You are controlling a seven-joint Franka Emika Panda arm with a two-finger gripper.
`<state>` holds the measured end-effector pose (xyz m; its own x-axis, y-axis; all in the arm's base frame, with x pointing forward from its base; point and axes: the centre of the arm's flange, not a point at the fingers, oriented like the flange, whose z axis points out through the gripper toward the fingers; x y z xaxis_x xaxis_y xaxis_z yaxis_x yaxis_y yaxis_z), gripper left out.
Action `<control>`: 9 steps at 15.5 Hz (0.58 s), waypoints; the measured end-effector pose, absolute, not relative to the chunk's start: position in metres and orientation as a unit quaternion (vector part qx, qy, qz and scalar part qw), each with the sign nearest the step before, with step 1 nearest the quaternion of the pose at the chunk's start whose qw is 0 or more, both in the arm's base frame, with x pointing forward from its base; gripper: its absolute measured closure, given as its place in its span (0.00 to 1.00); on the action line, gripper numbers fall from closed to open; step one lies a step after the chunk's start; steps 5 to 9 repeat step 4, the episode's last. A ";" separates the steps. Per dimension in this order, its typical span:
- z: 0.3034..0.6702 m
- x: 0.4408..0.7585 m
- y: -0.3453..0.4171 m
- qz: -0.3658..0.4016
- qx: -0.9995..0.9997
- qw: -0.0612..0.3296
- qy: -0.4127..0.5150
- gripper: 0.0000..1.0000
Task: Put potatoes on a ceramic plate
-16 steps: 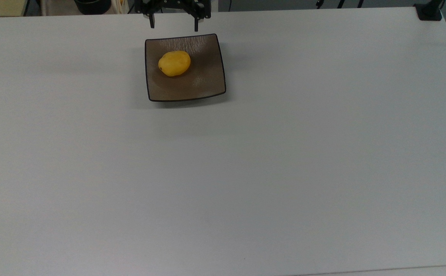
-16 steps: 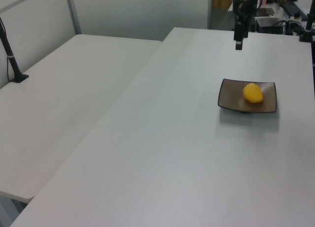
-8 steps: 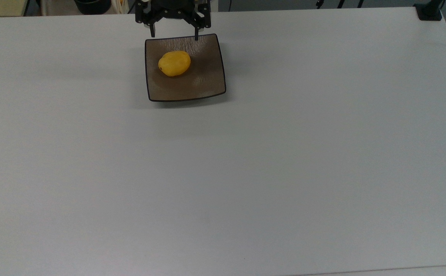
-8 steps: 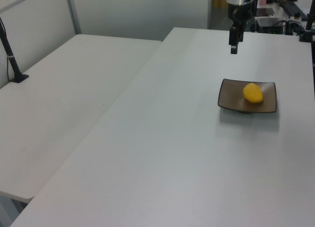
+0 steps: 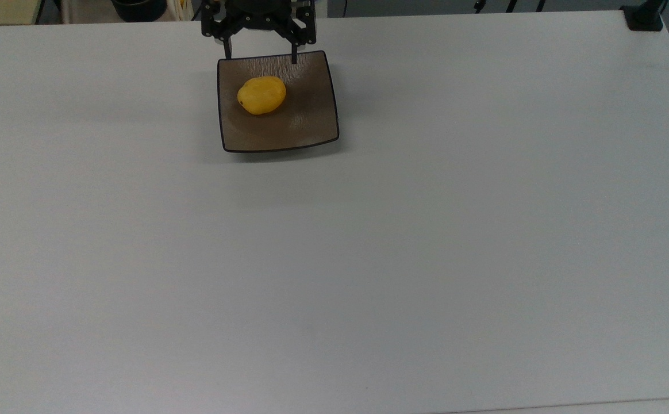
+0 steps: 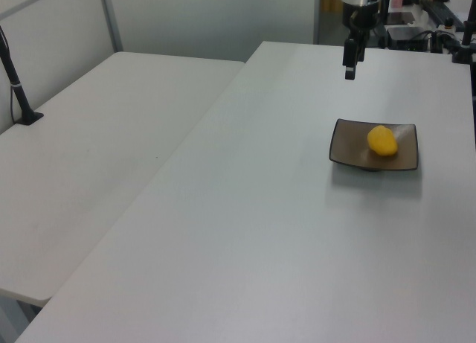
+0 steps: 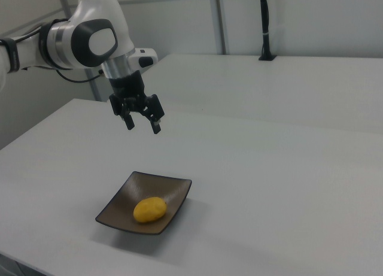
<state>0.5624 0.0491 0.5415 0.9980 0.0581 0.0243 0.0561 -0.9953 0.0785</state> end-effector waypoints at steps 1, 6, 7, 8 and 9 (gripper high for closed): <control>0.542 0.562 0.049 0.014 0.999 0.039 0.028 0.00; 0.541 0.563 0.049 0.013 0.999 0.038 0.027 0.00; 0.541 0.563 0.049 0.013 0.999 0.038 0.027 0.00; 0.541 0.563 0.049 0.013 0.999 0.038 0.027 0.00; 0.541 0.563 0.049 0.013 0.999 0.038 0.027 0.00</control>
